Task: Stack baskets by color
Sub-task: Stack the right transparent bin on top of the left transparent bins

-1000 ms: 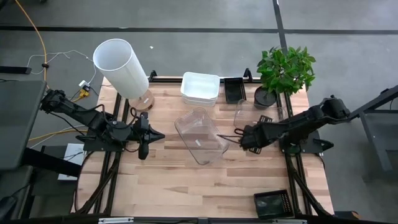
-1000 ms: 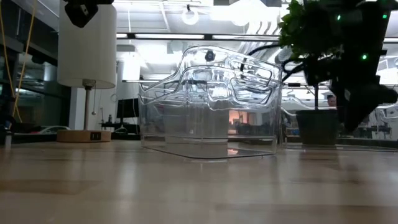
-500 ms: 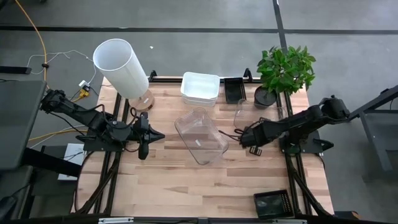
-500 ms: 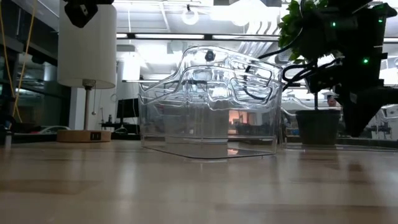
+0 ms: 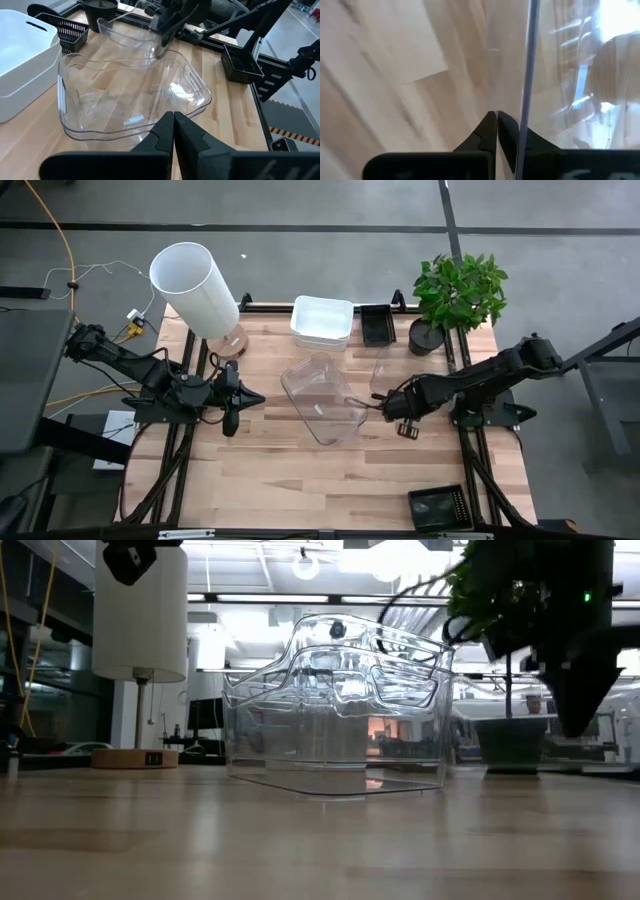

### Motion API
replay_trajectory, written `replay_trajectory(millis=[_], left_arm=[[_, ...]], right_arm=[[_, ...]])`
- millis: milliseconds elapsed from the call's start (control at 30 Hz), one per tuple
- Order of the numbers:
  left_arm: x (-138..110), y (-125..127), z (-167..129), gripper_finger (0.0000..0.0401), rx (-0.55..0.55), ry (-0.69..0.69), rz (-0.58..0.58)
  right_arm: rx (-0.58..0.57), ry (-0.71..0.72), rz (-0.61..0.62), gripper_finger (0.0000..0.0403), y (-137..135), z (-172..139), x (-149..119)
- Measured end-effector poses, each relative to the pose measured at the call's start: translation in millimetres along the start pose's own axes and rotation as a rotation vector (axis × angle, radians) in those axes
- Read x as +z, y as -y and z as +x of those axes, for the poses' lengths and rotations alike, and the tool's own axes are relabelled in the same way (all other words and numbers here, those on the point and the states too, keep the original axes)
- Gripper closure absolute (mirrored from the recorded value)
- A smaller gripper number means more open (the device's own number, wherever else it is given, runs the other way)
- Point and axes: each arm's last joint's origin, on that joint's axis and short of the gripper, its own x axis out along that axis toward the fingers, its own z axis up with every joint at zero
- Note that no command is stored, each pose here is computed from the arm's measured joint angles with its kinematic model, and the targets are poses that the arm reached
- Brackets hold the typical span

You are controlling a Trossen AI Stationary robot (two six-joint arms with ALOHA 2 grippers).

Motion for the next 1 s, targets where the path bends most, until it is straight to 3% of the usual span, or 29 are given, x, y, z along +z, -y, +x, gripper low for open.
replay_trajectory(millis=[367,567,767,1000], left_arm=[[-1.6,2.9,-0.2,0.0401,-0.099,-0.054,-0.014],[-1.8,2.5,-0.2,0.0401,-0.090,-0.053,-0.009],[-2.0,1.9,-0.1,0.0401,-0.074,-0.050,0.002],[-1.1,0.2,0.0,0.0401,-0.018,-0.019,0.012]], right_arm=[[-0.039,0.033,0.101,0.0402,-11.2,-64.1,4.6],[0.053,0.189,0.147,0.0403,-20.0,-111.8,15.8],[0.124,0.448,0.207,0.0403,-23.9,-165.3,29.0],[0.170,0.629,0.332,0.0403,-53.6,-195.3,78.8]])
